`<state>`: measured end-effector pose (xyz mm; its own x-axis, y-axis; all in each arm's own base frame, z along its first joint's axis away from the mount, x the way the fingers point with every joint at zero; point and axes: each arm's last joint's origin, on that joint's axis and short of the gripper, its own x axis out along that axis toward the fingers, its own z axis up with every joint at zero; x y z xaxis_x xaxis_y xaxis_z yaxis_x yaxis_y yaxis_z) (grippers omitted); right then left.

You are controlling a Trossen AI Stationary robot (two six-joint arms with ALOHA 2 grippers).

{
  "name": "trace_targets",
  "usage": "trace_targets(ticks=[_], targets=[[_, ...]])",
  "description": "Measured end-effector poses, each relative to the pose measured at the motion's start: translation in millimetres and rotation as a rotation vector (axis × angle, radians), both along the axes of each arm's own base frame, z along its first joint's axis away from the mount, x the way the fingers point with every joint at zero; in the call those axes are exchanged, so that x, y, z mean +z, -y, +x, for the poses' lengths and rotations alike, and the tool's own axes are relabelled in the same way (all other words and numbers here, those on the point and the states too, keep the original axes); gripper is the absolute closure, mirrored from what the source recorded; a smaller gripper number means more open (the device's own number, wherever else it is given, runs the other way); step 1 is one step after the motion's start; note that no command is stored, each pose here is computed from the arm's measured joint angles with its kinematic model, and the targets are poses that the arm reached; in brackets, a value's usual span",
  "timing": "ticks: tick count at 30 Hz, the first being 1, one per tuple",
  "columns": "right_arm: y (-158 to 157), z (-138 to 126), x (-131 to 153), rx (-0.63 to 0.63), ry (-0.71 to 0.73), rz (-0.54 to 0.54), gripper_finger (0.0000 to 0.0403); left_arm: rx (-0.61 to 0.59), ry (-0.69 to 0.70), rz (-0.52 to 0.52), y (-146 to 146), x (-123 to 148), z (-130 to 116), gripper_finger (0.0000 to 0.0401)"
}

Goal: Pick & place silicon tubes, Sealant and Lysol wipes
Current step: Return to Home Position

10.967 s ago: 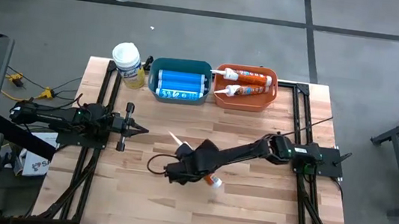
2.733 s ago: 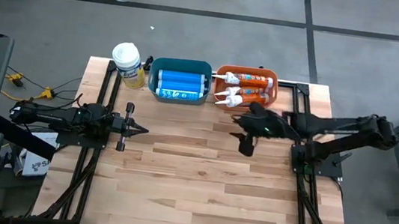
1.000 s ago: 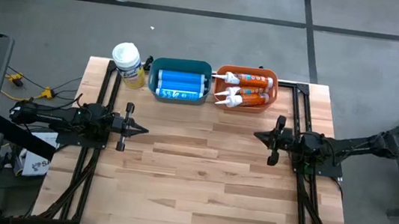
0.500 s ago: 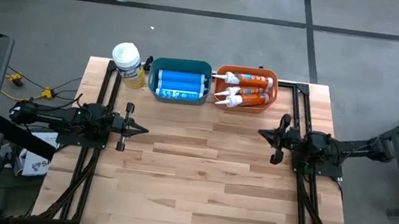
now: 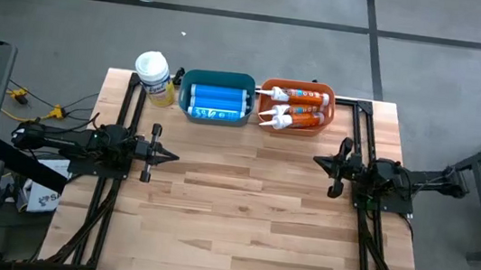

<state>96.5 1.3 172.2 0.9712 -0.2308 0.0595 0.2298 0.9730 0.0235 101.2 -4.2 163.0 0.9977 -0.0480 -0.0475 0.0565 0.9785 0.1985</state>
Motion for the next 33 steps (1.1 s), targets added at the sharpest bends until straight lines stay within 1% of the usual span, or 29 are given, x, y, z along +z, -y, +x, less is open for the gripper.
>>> trace_targets(ticks=[6, 11, 28, 30, 33], targets=[[0.0, 0.6, -0.3, -0.001, 0.003, 0.030, 0.0403, 0.000, 0.001, 0.000, 0.0, 0.1, 0.0, 0.0401], [-0.1, 0.6, -0.2, -0.001, -0.005, -0.009, 0.0403, 0.000, 0.001, 0.000, 0.0, 0.0, 0.0, 0.0401], [-0.1, 0.6, -0.3, 0.000, -0.004, -0.004, 0.0402, 0.000, 0.000, 0.000, 0.0, 0.0, 0.0, 0.0401], [-0.1, 0.6, -0.4, 0.000, -0.004, -0.003, 0.0402, 0.000, -0.013, 0.002, 1.8, -0.6, 1.6, 0.0401], [-0.1, 0.7, -0.4, -0.001, -0.005, -0.003, 0.0402, -0.021, -0.082, 0.009, 5.1, -5.5, 4.3, 0.0401]])
